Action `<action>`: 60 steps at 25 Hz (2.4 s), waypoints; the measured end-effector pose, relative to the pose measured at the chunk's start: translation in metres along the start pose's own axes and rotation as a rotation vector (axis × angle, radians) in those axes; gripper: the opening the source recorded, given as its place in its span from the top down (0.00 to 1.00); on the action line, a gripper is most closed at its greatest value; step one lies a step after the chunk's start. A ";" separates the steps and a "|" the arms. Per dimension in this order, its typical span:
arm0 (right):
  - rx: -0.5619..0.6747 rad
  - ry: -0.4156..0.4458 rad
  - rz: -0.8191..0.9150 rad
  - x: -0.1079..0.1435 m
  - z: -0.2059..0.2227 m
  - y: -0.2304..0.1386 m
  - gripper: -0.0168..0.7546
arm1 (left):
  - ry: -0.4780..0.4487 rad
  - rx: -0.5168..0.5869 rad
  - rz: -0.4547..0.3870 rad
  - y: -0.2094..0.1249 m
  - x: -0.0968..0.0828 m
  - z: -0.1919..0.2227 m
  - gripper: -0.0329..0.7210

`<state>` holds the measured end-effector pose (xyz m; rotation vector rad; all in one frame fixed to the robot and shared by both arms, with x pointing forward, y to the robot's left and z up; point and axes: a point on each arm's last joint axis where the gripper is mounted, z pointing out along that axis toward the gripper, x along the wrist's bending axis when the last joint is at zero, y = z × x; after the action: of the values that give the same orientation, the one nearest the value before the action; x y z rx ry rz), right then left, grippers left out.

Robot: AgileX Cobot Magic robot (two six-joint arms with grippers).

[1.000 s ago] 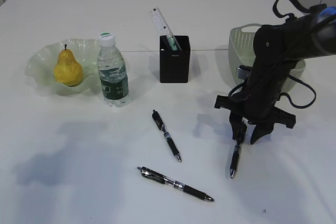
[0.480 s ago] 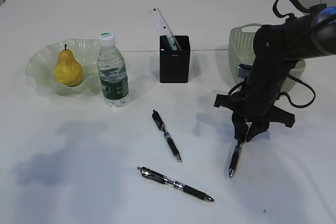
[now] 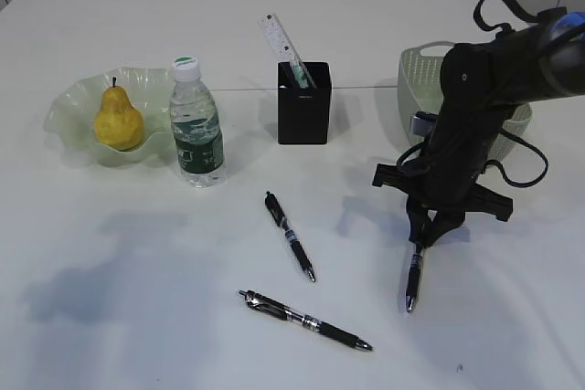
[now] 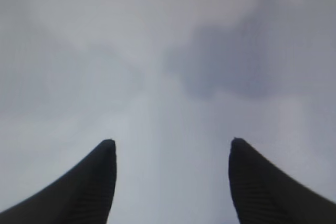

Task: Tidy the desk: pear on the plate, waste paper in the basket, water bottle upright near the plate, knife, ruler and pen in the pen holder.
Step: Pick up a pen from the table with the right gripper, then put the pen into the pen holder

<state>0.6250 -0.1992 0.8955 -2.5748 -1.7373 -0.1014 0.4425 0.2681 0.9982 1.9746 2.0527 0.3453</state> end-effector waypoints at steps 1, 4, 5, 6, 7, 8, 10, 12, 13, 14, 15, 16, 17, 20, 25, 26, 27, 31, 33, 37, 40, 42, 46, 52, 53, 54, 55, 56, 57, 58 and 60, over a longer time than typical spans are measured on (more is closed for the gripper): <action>0.000 0.000 0.000 0.000 0.000 0.000 0.84 | 0.000 0.000 0.000 0.000 0.000 0.000 0.33; 0.000 0.000 -0.002 0.000 0.000 0.000 0.86 | 0.000 -0.002 0.000 0.000 0.000 0.000 0.33; 0.001 -0.001 -0.007 0.000 0.000 0.000 0.86 | 0.000 -0.002 0.000 0.000 0.000 0.000 0.33; 0.001 -0.001 -0.015 0.000 0.000 0.000 0.86 | 0.000 -0.002 0.000 0.000 0.000 0.000 0.33; 0.001 -0.001 -0.022 0.000 0.000 0.000 0.86 | 0.000 -0.002 0.000 0.000 0.000 0.000 0.33; 0.001 -0.001 -0.033 0.000 0.000 0.000 0.86 | 0.000 -0.002 0.000 0.000 0.000 0.000 0.33; -0.001 0.001 -0.062 0.000 -0.001 0.000 0.86 | 0.000 -0.002 0.000 0.000 0.000 0.000 0.33; -0.006 0.004 -0.101 0.000 -0.003 0.000 0.86 | 0.000 -0.002 0.000 0.000 0.000 0.000 0.33; -0.015 0.010 -0.124 0.001 -0.007 0.000 0.86 | 0.000 -0.002 0.000 0.000 0.000 0.000 0.33; -0.030 0.018 -0.145 0.001 -0.013 0.000 0.86 | 0.000 -0.002 0.000 0.000 0.000 0.000 0.33; -0.049 0.028 -0.169 0.002 -0.019 0.001 0.86 | -0.001 -0.003 0.000 0.000 0.000 0.000 0.33; -0.073 0.040 -0.194 0.002 -0.028 0.001 0.86 | -0.001 -0.003 0.000 0.000 0.000 0.000 0.33; -0.099 0.054 -0.213 0.003 -0.036 0.001 0.86 | -0.001 -0.003 0.000 0.000 0.000 0.000 0.33; -0.181 0.091 -0.290 0.007 -0.059 0.005 0.86 | -0.001 -0.003 0.000 0.000 0.000 0.000 0.33; -0.333 0.143 -0.432 0.018 -0.097 0.017 0.86 | -0.001 -0.003 0.000 0.000 0.000 0.000 0.33; -0.363 0.157 -0.458 0.021 -0.105 0.020 0.86 | -0.001 -0.003 0.000 0.000 0.000 0.000 0.33; -0.393 0.168 -0.481 0.024 -0.110 0.023 0.86 | -0.001 -0.003 0.000 0.000 0.000 0.000 0.33; -0.519 0.242 -0.529 0.036 -0.130 0.032 0.86 | -0.001 -0.003 0.000 0.000 0.000 0.000 0.33; -0.576 0.281 -0.546 0.041 -0.136 0.036 0.86 | -0.001 -0.003 0.000 0.000 0.000 0.000 0.33; -0.703 0.349 -0.577 0.049 -0.145 0.042 0.86 | -0.002 -0.003 -0.001 0.000 0.000 0.000 0.33; -0.790 0.401 -0.577 0.055 -0.151 0.047 0.86 | -0.003 -0.003 -0.003 0.000 0.000 0.000 0.33; -0.832 0.424 -0.577 0.059 -0.153 0.052 0.86 | -0.003 -0.003 -0.003 0.000 0.000 0.000 0.33; -0.874 0.457 -0.595 0.069 -0.150 0.063 0.86 | -0.003 -0.003 -0.003 0.000 0.000 0.000 0.33; -0.902 0.520 -0.599 0.087 -0.137 0.083 0.86 | -0.003 -0.003 -0.003 0.000 0.000 0.000 0.33; -0.918 0.530 -0.597 0.090 -0.137 0.086 0.86 | -0.003 -0.003 -0.003 0.000 0.000 0.000 0.33; -0.932 0.539 -0.593 0.092 -0.136 0.089 0.86 | -0.003 -0.003 -0.003 0.000 0.000 0.000 0.33; -0.947 0.546 -0.590 0.094 -0.135 0.092 0.86 | -0.003 -0.003 -0.003 0.000 0.000 0.000 0.33; -0.958 0.552 -0.588 0.096 -0.134 0.095 0.86 | -0.003 -0.003 -0.003 0.000 0.000 0.000 0.33; -0.972 0.561 -0.585 0.098 -0.134 0.098 0.86 | -0.003 -0.003 -0.003 0.000 0.000 0.000 0.33; -0.983 0.564 -0.587 0.100 -0.132 0.100 0.86 | -0.003 -0.003 -0.003 0.000 0.000 0.000 0.33; -1.005 0.576 -0.582 0.103 -0.130 0.105 0.86 | -0.003 -0.003 -0.003 0.000 0.000 0.000 0.33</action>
<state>0.7558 -0.1519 1.0339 -1.8878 -2.4149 -1.9104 0.4428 0.2678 0.9983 1.9694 2.0516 0.3440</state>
